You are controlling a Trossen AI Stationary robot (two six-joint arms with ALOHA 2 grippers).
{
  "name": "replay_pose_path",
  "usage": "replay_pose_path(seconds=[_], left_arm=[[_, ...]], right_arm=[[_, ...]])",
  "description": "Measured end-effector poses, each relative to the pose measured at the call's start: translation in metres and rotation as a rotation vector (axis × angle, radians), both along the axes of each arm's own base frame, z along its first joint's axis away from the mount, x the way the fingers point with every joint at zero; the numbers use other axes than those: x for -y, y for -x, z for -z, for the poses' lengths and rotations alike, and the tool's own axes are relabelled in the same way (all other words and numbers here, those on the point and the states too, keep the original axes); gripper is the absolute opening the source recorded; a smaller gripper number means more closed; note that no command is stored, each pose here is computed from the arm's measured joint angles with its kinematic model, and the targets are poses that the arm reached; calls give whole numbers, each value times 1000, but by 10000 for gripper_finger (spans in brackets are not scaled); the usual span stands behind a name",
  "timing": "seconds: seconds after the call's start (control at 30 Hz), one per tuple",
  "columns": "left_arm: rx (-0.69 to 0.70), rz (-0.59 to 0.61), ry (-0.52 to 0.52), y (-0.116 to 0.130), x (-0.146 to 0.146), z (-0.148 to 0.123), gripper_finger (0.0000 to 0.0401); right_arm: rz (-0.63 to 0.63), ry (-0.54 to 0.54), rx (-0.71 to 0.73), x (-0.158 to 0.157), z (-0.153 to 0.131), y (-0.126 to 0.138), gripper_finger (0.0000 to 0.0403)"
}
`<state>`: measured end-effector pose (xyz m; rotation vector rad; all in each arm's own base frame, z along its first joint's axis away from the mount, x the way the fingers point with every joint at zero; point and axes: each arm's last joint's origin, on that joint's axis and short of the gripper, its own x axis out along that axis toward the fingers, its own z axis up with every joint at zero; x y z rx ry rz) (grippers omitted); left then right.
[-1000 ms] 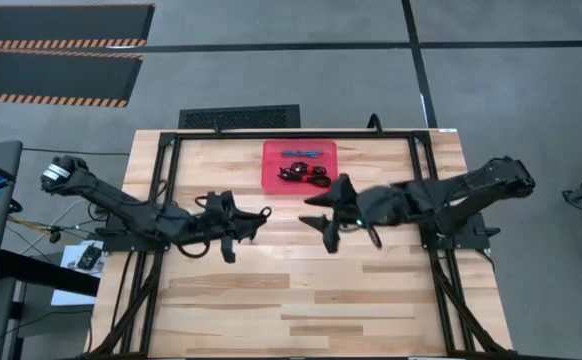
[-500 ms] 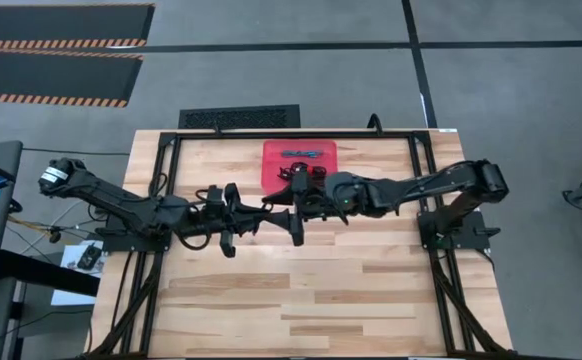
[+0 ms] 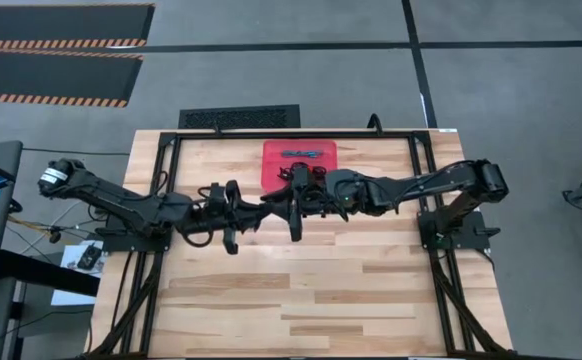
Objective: Pick and place USB-C Cables
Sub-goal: Put the black charger cable into the pink bin
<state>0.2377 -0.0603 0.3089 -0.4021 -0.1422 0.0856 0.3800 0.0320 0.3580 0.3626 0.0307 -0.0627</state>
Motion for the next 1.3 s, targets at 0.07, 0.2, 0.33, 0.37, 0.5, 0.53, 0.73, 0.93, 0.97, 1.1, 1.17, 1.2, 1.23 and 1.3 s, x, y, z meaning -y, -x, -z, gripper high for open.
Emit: replay_pose_path(seconds=[0.07,0.2,0.33,0.37,0.5,0.53,0.73,0.93,0.97,1.1,1.17,1.2,1.23,1.3], left_arm=[[-2,-9,-1,-1,-2,0,11],[-7,-22,-2,-1,-5,1,11],[-8,-34,1,-1,-6,1,12],[-12,-42,6,-1,-6,1,15],[-34,-52,34,-2,-6,4,49],[-41,-51,45,-2,-6,5,62],[-62,-52,122,-2,-7,7,150],[-81,-45,158,2,-7,8,202],[-89,-38,161,2,-7,8,205],[-138,-13,179,11,-8,8,208],[-168,-14,190,17,-9,8,207],[-179,-14,198,19,-9,8,206],[-186,-15,207,21,-10,7,206],[-206,-18,221,27,-10,7,206]], right_arm=[[0,0,-2,0,0,0,63],[6,10,-14,0,1,0,17],[21,11,-12,0,1,0,18],[29,12,-13,1,1,0,18],[40,8,-31,4,3,-1,17],[44,9,-39,5,3,-1,17],[70,27,-84,19,-5,-2,17],[108,72,-130,36,-17,0,16],[120,78,-121,39,-21,0,16],[161,89,-103,54,-32,2,16],[164,87,-103,61,-37,4,16],[170,87,-103,66,-39,4,16],[180,89,-109,71,-41,5,16],[198,88,-139,82,-41,7,16]])
